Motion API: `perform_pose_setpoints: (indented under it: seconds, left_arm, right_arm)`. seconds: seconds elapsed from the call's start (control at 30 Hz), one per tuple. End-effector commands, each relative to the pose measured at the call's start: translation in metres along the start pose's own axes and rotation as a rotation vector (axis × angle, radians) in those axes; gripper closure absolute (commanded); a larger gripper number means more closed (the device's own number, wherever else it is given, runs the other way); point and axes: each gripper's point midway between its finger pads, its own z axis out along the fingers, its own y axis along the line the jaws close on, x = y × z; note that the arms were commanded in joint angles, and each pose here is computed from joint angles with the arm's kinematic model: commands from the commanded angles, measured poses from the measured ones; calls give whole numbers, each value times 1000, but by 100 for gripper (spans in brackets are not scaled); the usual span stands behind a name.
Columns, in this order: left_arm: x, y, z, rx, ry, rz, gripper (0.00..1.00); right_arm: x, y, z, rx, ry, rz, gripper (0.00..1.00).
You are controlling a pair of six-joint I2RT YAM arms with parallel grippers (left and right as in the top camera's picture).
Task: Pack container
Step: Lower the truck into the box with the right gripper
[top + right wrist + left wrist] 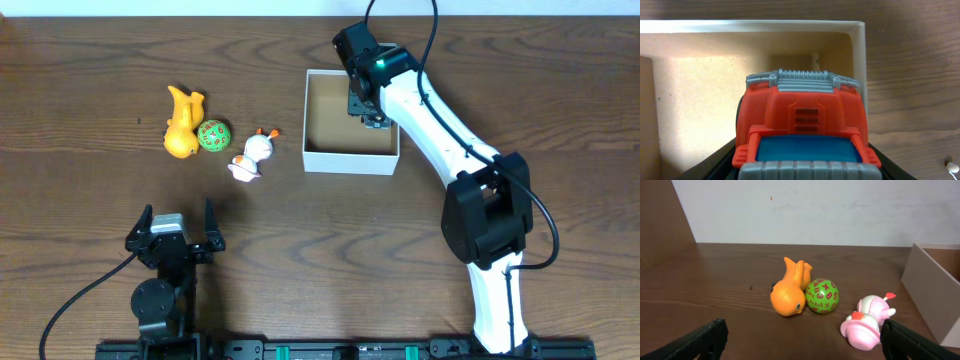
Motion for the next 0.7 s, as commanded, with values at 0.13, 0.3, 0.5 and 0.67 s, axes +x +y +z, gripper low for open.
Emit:
perform_pose_setpoints:
  seconds: [0.13, 0.3, 0.5, 0.67]
  left_arm:
    - [14, -4, 1, 23, 44, 14, 2]
    - [14, -4, 1, 23, 44, 15, 2]
    - [14, -4, 1, 23, 44, 14, 2]
    - [14, -4, 1, 23, 44, 14, 2]
  right_arm:
    - [-10, -4, -2, 1, -29, 5, 62]
    - [-11, 5, -3, -40, -32, 8, 61]
    - [-12, 5, -3, -40, -36, 6, 61]
    - [-11, 7, 6, -38, -31, -17, 61]
